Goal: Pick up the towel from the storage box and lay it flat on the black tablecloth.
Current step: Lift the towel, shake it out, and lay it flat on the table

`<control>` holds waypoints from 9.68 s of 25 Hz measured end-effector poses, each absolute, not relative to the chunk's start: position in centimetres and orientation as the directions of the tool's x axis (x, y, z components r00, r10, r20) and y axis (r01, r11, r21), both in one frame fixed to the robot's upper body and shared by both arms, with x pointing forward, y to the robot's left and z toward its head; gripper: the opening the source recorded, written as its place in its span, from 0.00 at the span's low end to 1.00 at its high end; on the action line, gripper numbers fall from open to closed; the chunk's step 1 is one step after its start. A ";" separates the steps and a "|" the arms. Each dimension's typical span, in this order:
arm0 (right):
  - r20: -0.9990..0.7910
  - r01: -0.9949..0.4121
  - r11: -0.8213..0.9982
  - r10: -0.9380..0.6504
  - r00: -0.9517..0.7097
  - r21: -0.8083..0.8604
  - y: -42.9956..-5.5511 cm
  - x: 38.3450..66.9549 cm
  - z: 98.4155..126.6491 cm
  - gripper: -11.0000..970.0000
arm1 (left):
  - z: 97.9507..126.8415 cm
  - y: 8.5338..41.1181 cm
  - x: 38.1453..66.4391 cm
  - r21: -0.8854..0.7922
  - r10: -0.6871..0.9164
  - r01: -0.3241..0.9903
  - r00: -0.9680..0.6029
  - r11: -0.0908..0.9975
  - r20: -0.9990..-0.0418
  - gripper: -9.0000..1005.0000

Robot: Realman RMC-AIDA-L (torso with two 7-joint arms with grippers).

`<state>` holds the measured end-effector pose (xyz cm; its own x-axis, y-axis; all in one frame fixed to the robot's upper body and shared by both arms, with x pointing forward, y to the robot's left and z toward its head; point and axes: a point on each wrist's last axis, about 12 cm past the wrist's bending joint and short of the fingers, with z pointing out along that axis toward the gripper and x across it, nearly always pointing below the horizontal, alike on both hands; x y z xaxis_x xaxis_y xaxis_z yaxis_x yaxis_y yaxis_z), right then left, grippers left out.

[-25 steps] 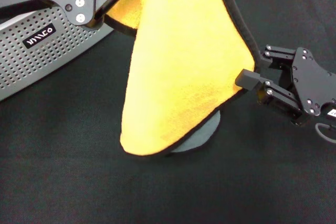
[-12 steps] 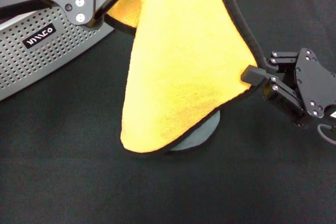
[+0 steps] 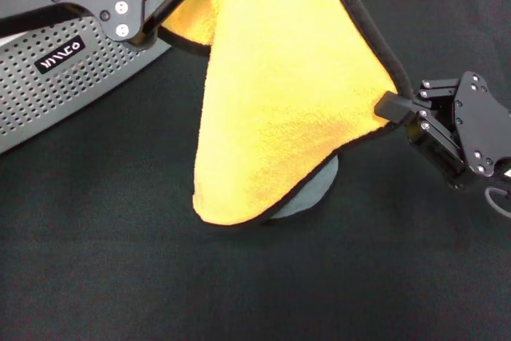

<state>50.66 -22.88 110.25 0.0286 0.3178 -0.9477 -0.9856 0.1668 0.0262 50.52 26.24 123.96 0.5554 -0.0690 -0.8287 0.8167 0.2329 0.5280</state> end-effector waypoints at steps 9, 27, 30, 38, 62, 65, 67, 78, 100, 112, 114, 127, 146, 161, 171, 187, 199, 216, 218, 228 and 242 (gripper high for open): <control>-0.944 -0.975 0.218 0.328 0.031 0.044 -23.5 50.8 110.1 0.03 | 120.6 26.6 51.0 0.395 -0.051 0.887 0.418 0.239 -0.907 0.02; -0.943 -0.966 0.233 0.280 0.178 -0.112 -24.7 55.4 117.9 0.03 | 113.7 24.1 49.8 0.207 -0.025 0.971 0.212 0.119 -0.977 0.03; -0.944 -0.970 0.203 0.270 0.190 -0.137 -23.6 56.5 119.3 0.03 | 113.1 23.4 49.6 0.189 -0.026 0.978 0.192 0.091 -0.981 0.03; -0.936 -0.964 0.162 0.251 0.245 -0.209 -21.7 57.9 121.7 0.03 | 111.9 22.4 49.9 0.131 -0.031 0.990 0.133 0.055 -0.991 0.04; -0.898 -0.928 0.179 0.250 0.363 -0.326 -21.8 58.1 124.6 0.04 | 110.7 21.7 50.8 0.096 -0.029 0.991 0.100 0.097 -0.995 0.11; -0.888 -0.922 0.191 0.260 0.378 -0.337 -22.0 58.1 124.9 0.04 | 110.7 21.7 50.8 0.096 -0.027 0.991 0.099 0.096 -0.995 0.11; -0.881 -0.917 0.203 0.266 0.390 -0.344 -22.3 58.1 125.2 0.04 | 110.7 21.7 50.8 0.096 -0.026 0.991 0.099 0.096 -0.995 0.11; -0.859 -0.896 0.231 0.273 0.433 -0.379 -23.0 58.1 125.9 0.05 | 110.4 21.1 51.2 0.017 -0.038 0.997 0.020 0.072 -0.999 0.11; -0.840 -0.884 0.249 0.292 0.457 -0.395 -23.3 57.8 125.9 0.06 | 109.9 20.3 51.1 -0.044 -0.033 0.998 -0.043 0.033 -0.999 0.11; -0.860 -0.890 0.307 0.285 0.423 -0.337 -26.2 55.7 123.3 0.06 | 110.4 20.9 51.4 -0.098 -0.053 0.994 -0.095 0.050 -0.994 0.03; -0.872 -0.897 0.315 0.282 0.401 -0.310 -27.1 54.8 122.2 0.06 | 110.8 21.6 51.4 -0.096 -0.081 0.993 -0.090 0.069 -0.993 0.03; -0.914 -0.919 0.390 0.347 0.208 -0.060 -31.4 48.2 114.3 0.07 | 114.6 27.6 49.9 0.001 -0.166 0.999 0.006 0.034 -0.986 0.02; -0.923 -0.991 0.116 0.384 -0.021 0.070 -30.3 44.4 112.2 0.08 | 121.1 31.6 49.2 0.025 -0.036 0.987 0.020 -0.156 -0.999 0.02; -0.904 -0.978 -0.051 0.373 -0.207 0.202 -28.5 41.6 110.7 0.08 | 121.4 32.3 48.7 -0.167 0.125 0.964 -0.143 -0.205 -0.982 0.02; -0.855 -0.950 0.085 0.464 -0.230 0.301 -29.5 43.5 110.5 0.09 | 119.8 32.8 50.5 -0.191 0.184 0.978 -0.173 -0.083 -0.968 0.02; -0.954 -0.792 0.535 0.110 -0.280 0.294 -25.3 54.1 106.2 0.10 | 112.4 27.1 57.9 -0.114 0.490 0.926 -0.292 0.360 -0.821 0.02; -0.968 -0.764 0.619 -0.028 -0.250 0.179 -24.9 56.8 106.0 0.10 | 111.7 24.8 60.2 -0.031 0.564 0.906 -0.289 0.423 -0.773 0.02; -0.951 -0.748 0.654 -0.152 -0.271 0.109 -23.7 59.2 106.0 0.11 | 110.3 24.1 60.6 0.018 0.615 0.888 -0.304 0.459 -0.728 0.02; -0.950 -0.746 0.656 -0.150 -0.275 0.112 -23.7 59.1 105.9 0.11 | 110.3 24.1 60.6 0.019 0.615 0.887 -0.305 0.462 -0.727 0.02; -0.947 -0.738 0.662 -0.141 -0.288 0.126 -24.1 58.7 105.6 0.11 | 110.4 24.1 61.0 0.027 0.602 0.868 -0.321 0.496 -0.731 0.03; -0.948 -0.734 0.672 -0.161 -0.273 0.098 -23.9 59.6 106.1 0.12 | 110.3 24.8 61.1 0.040 0.592 0.845 -0.339 0.533 -0.731 0.03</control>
<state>59.63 -23.93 106.14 -0.2734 -0.1609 -0.9483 -0.7340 0.6721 0.0975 61.09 24.77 110.30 -0.3390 0.5922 -0.7310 0.8452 0.5329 0.0397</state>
